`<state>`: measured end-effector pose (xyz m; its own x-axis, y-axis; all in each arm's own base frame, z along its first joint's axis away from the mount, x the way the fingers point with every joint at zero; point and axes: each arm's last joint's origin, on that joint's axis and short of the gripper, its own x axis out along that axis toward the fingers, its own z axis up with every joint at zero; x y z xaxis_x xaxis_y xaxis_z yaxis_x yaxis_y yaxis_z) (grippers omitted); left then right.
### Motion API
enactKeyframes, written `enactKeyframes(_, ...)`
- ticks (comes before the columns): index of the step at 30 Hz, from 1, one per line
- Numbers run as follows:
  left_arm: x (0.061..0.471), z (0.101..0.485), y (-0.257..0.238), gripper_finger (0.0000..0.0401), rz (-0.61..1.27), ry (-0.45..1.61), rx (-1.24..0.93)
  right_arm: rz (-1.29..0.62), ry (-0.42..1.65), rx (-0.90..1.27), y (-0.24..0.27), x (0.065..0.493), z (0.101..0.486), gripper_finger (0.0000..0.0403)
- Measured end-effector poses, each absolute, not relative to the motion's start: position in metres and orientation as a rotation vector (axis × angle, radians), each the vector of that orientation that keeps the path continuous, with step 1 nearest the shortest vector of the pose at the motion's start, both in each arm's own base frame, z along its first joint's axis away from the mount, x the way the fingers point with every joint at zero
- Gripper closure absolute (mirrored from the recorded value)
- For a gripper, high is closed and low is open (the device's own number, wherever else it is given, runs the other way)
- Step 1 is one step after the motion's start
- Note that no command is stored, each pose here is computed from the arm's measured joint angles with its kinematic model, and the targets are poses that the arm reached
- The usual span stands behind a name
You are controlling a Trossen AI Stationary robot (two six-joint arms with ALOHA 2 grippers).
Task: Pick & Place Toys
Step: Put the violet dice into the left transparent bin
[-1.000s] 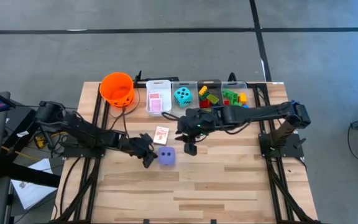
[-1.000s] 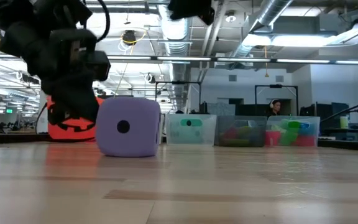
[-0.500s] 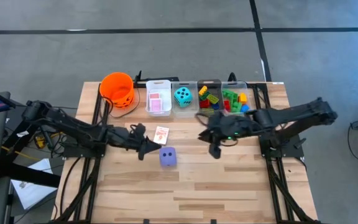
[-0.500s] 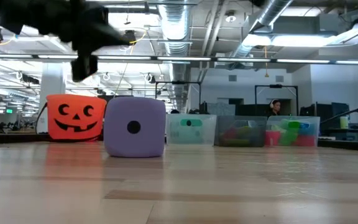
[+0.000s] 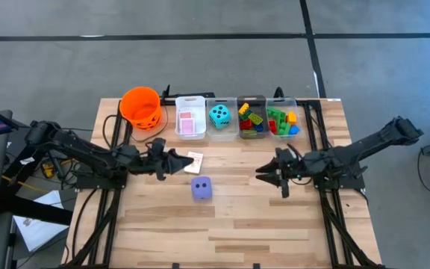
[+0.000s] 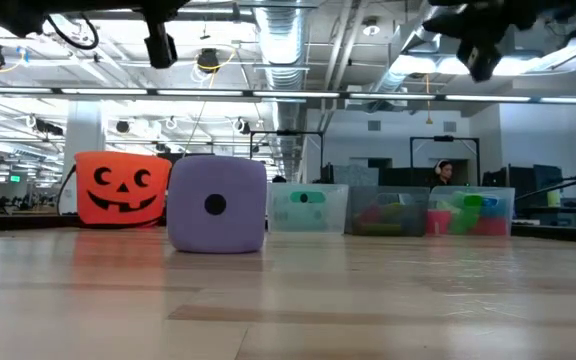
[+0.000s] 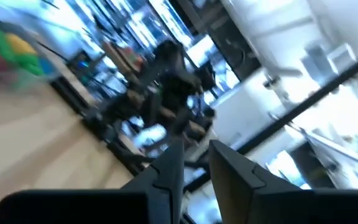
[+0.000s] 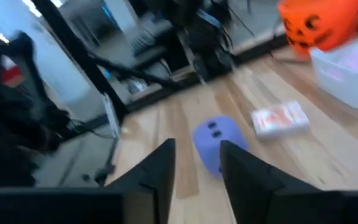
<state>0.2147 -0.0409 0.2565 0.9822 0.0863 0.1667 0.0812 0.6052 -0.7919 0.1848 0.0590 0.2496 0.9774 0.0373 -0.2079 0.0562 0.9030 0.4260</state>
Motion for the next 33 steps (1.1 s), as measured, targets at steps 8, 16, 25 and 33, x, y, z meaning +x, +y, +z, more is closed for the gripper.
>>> enactKeyframes(8,0.216,0.248,-0.038,0.0344,0.147,-0.175,-0.908,0.058,0.091,0.185,0.059,0.185,0.208,0.0174)
enactKeyframes(16,0.217,0.240,-0.038,0.0353,0.188,-0.104,-0.874,-0.020,0.234,0.132,0.052,0.204,0.178,0.0034)
enactKeyframes(25,0.217,0.238,-0.038,0.0351,0.197,-0.077,-0.783,-0.037,0.268,0.187,0.048,0.233,0.156,0.0010)
enactKeyframes(33,0.216,0.223,-0.038,0.0350,0.249,0.069,-0.681,-0.002,0.344,0.099,0.060,0.276,0.141,0.0004)
